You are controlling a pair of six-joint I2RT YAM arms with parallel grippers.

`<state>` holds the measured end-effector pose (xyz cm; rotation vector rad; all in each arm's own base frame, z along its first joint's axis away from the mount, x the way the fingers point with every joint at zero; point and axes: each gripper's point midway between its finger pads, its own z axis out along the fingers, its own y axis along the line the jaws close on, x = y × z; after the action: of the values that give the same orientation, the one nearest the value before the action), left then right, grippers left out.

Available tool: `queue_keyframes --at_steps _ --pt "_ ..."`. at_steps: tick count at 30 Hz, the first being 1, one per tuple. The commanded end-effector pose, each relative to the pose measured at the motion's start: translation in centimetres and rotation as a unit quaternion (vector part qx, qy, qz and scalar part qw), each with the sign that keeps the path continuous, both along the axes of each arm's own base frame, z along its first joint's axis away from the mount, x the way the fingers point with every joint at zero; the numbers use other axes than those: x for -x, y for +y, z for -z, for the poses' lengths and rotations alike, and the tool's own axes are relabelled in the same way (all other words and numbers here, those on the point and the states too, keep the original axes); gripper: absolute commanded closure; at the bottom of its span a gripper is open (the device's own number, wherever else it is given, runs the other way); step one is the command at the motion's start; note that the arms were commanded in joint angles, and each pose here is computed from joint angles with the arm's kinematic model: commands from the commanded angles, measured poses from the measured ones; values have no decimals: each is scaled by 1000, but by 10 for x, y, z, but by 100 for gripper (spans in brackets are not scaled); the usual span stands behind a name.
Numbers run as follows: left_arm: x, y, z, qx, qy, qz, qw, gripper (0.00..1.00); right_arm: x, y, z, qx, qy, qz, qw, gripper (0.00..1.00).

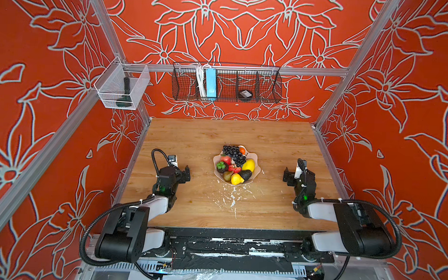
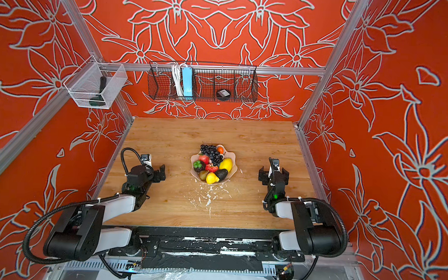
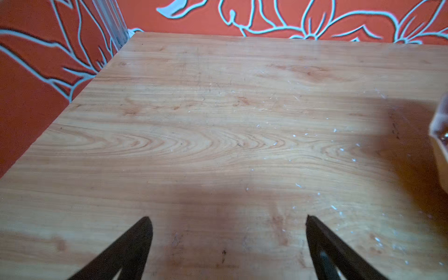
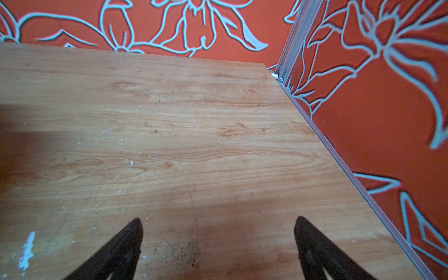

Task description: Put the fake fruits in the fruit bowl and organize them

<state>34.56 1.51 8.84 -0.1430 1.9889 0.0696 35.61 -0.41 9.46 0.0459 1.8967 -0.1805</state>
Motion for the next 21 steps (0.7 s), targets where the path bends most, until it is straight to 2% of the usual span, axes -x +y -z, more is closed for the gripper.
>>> queue_keyframes --at_steps 1,3,7,12,15,18,19,21 --pt "-5 13 -3 0 -4 -40 999 1 -10 2 -4 8 5 1 1000 2" --pt "-16 14 2 -4 30 -44 999 1 -6 2 -5 6 -3 1 1000 3" --pt "-10 15 0 0 12 -46 999 1 -11 4 -2 6 8 -6 1000 3" --pt "-15 18 1 -1 26 -57 998 1 -9 3 -4 7 3 -3 1000 2" --pt "-10 18 -2 -1 11 -55 998 1 -5 5 -6 12 -7 -7 1000 2" --pt "7 -1 -12 2 -35 3 999 1 8 23 -15 13 -39 -68 997 2" --pt "10 4 -13 2 -39 -10 999 1 6 24 -14 13 -32 -71 997 2" --pt "7 25 -8 7 -28 -79 996 1 -5 15 -7 14 -9 -38 999 3"
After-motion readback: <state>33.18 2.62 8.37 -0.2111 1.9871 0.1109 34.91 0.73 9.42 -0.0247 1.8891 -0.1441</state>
